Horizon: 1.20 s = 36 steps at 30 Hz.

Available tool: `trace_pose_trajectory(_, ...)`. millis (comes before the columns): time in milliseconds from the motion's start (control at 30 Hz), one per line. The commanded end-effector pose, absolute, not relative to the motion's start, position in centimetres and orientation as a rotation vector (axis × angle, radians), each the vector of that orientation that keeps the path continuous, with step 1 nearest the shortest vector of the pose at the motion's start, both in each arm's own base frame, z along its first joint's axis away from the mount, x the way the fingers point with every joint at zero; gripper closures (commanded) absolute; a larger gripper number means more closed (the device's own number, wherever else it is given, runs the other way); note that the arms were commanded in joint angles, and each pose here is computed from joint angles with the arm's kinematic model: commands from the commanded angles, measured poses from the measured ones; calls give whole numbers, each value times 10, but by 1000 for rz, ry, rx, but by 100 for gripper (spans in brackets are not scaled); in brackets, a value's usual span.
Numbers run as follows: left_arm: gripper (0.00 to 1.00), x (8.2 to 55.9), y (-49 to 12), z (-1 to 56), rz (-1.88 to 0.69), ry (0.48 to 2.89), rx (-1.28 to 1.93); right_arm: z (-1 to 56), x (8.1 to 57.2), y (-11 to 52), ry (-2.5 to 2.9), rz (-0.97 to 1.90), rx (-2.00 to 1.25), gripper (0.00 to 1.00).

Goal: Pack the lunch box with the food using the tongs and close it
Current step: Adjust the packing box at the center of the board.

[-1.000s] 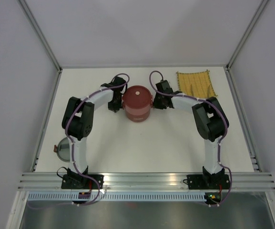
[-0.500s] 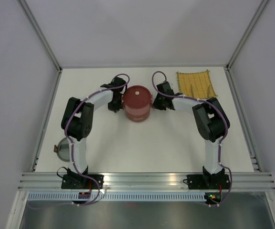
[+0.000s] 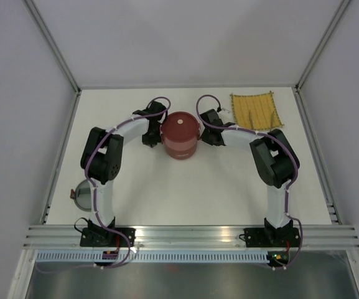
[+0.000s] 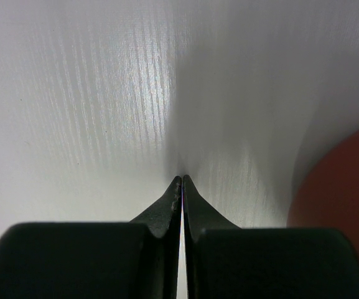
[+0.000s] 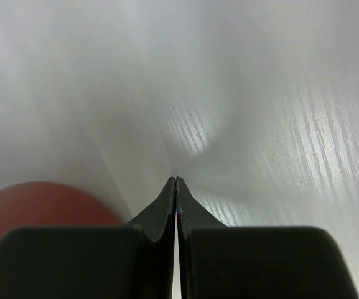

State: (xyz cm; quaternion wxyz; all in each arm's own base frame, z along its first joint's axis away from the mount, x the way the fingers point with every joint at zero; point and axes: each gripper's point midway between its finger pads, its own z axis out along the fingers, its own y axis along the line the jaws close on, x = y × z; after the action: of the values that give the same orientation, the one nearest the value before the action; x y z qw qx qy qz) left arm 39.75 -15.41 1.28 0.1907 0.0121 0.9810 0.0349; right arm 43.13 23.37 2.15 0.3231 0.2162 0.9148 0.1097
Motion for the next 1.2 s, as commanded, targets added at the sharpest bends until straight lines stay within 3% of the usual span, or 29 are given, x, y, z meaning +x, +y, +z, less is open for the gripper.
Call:
trace_pose_trajectory(0,95,370,-305,1,-434,2731,127,77,370,415,2411,934,277,99)
trace_pose_trajectory(333,95,371,-296,-4,-419,2743,130,82,366,419,2416,999,288,99)
trace_pose_trajectory(733,95,378,-217,6,-344,2721,79,85,413,303,2422,891,360,100)
trace_pose_trajectory(900,95,383,-204,16,-360,2686,57,99,425,289,2426,895,306,99)
trace_pose_trajectory(1167,95,384,-196,20,-363,2681,69,64,407,267,2527,795,293,100)
